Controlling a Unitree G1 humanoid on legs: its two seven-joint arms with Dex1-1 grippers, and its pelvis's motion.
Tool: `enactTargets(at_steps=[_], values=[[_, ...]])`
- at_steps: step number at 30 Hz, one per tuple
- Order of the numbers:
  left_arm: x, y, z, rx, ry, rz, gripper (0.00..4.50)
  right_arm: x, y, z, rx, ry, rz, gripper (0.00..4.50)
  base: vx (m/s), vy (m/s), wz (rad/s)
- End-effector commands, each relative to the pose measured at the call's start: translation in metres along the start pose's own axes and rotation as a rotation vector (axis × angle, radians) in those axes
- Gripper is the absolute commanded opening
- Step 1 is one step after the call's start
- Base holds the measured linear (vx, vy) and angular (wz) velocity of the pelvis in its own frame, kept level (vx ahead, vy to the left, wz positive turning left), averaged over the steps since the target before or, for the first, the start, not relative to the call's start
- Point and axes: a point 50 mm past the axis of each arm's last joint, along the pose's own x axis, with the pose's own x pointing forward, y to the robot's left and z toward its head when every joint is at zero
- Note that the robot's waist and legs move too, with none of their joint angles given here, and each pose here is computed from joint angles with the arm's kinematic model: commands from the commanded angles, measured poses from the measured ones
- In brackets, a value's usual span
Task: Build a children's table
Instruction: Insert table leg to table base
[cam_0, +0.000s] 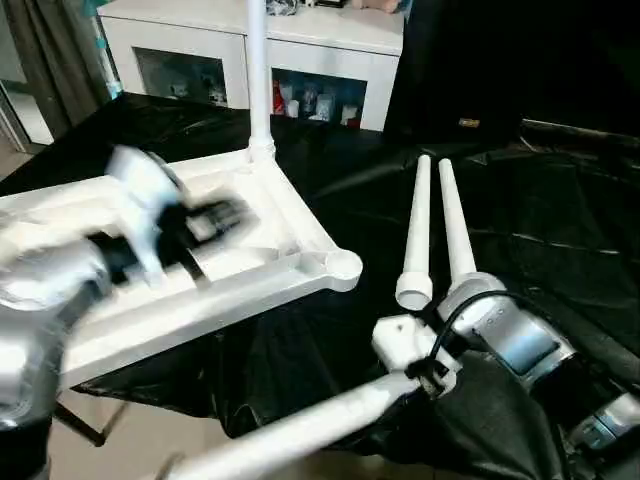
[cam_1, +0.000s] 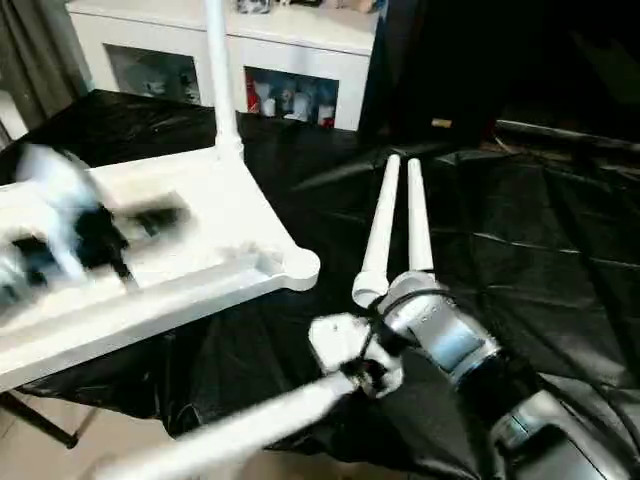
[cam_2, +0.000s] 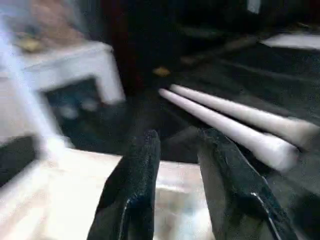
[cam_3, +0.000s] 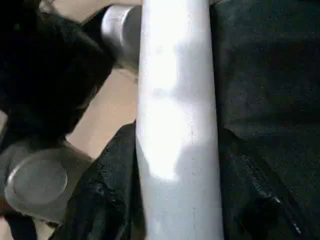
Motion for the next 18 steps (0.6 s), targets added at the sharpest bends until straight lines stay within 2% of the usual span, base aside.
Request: enactTargets(at_steps=[1,2,3,4,5,9,13,14,15,18], values=[[-0.006,0.015,0.003,0.012,-0.012,0.115,1.49,-0.012,0.0,0.009,-0.006,-0.095,-0.032,1.84,0.0,0.0,0.0],[-0.006,0.015,0.003,0.012,-0.012,0.115,1.49,-0.012,0.0,0.009,-0.006,-0.095,-0.032,1.84,0.0,0.0,0.0],[-0.011,0.027,0.006,0.025,-0.016,0.209,1.49,-0.015,0.001,0.011,0.008,-0.131,-0.046,1.84,0.0,0.0,0.0],[-0.011,0.027,0.006,0.025,-0.016,0.209,1.49,-0.015,0.001,0.011,0.008,-0.131,-0.046,1.84,0.0,0.0,0.0],[-0.015,0.039,0.008,0.041,-0.023,0.312,1.49,-0.018,0.001,0.014,0.023,-0.174,-0.057,1.84,0.0,0.0,0.0],[-0.016,0.047,0.013,0.048,-0.052,0.388,1.49,-0.022,-0.001,0.018,0.032,-0.219,-0.086,1.84,0.0,0.0,0.0],[-0.018,0.058,0.02,0.068,-0.106,0.49,1.49,-0.029,-0.004,0.025,0.057,-0.303,-0.136,1.84,0.0,0.0,0.0],[-0.018,0.058,0.02,0.068,-0.106,0.49,1.49,-0.029,-0.004,0.025,0.057,-0.303,-0.136,1.84,0.0,0.0,0.0],[-0.02,0.065,0.022,0.072,-0.116,0.548,1.49,-0.032,-0.004,0.026,0.067,-0.323,-0.144,1.84,0.0,0.0,0.0],[-0.026,0.082,0.024,0.108,-0.093,0.614,1.49,-0.036,-0.004,0.019,0.075,-0.268,-0.197,1.84,0.0,0.0,0.0]])
